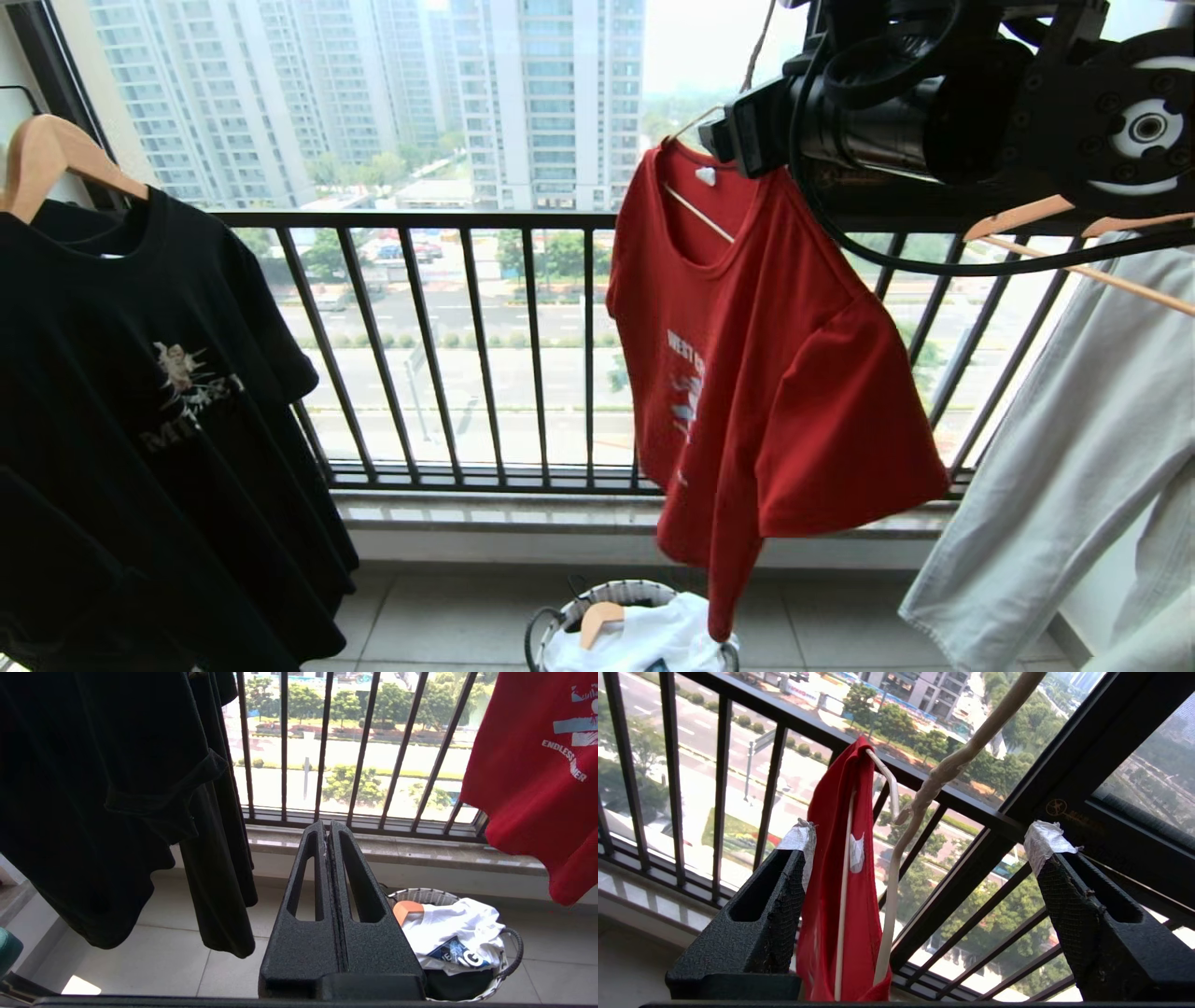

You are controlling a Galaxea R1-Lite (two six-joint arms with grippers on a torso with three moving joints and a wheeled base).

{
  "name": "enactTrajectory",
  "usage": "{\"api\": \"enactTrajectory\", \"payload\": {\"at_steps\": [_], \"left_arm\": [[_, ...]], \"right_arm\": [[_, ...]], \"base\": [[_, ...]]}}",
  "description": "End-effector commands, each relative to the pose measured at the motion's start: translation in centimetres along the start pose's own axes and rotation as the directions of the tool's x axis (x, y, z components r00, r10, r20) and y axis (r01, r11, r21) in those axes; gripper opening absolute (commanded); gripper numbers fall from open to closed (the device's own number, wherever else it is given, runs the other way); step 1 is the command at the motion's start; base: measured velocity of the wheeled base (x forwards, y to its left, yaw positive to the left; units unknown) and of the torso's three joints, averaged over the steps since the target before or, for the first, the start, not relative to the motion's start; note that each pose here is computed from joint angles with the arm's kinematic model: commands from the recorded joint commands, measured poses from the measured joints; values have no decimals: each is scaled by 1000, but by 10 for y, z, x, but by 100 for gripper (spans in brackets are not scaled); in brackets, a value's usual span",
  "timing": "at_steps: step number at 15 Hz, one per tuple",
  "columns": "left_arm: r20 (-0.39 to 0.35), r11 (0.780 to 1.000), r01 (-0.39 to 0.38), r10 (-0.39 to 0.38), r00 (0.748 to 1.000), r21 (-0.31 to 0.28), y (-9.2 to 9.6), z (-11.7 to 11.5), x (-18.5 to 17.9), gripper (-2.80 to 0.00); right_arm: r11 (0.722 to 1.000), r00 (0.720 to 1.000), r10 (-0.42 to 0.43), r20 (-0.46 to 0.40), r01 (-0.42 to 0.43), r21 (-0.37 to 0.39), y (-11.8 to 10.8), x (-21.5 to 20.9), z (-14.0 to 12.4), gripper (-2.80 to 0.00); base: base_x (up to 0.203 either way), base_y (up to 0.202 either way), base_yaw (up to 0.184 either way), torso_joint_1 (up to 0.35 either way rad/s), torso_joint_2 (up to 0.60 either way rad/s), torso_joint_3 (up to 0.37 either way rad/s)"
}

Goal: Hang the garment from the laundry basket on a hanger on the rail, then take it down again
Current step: Take the clothes off the clothes rack

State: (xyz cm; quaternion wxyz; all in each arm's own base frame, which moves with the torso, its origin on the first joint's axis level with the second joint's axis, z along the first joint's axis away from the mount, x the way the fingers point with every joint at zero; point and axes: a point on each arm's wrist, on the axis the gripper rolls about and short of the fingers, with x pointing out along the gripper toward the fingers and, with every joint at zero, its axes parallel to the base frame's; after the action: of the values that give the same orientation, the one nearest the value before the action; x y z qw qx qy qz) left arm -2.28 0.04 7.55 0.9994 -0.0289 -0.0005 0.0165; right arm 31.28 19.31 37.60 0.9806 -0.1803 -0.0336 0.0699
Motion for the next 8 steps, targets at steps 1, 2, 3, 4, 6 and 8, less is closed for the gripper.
{"api": "enactTrajectory", "payload": {"at_steps": [1, 2, 3, 4, 6, 8], "left_arm": [[-1, 1000, -1, 1, 1000, 0, 0, 0, 0, -280], [-1, 1000, -1, 1, 1000, 0, 0, 0, 0, -280], [0, 1000, -1, 1, 1000, -1, 0, 0, 0, -280], [0, 1000, -1, 1, 1000, -1, 0, 0, 0, -280], [0, 1000, -1, 1, 1000, -1, 0, 0, 0, -280], [0, 1000, -1, 1, 1000, -1, 0, 0, 0, -280]], "right_arm": [[1000, 1000, -2, 0, 2, -3, -2, 3, -2, 0], [1000, 1000, -5, 20, 5, 5, -4, 4, -1, 0], [1000, 999, -14, 36, 14, 8, -5, 5, 1, 0], [1000, 999, -18, 44, 18, 11, -6, 5, 1, 0], [1000, 996, -9, 88, 6, 26, -7, 7, 4, 0], [1000, 995, 1, 101, -4, 26, -8, 8, 4, 0]], "base": [[0, 0, 0, 0, 0, 0], [0, 0, 0, 0, 0, 0], [0, 0, 0, 0, 0, 0], [0, 0, 0, 0, 0, 0], [0, 0, 0, 0, 0, 0], [0, 0, 0, 0, 0, 0]]}}
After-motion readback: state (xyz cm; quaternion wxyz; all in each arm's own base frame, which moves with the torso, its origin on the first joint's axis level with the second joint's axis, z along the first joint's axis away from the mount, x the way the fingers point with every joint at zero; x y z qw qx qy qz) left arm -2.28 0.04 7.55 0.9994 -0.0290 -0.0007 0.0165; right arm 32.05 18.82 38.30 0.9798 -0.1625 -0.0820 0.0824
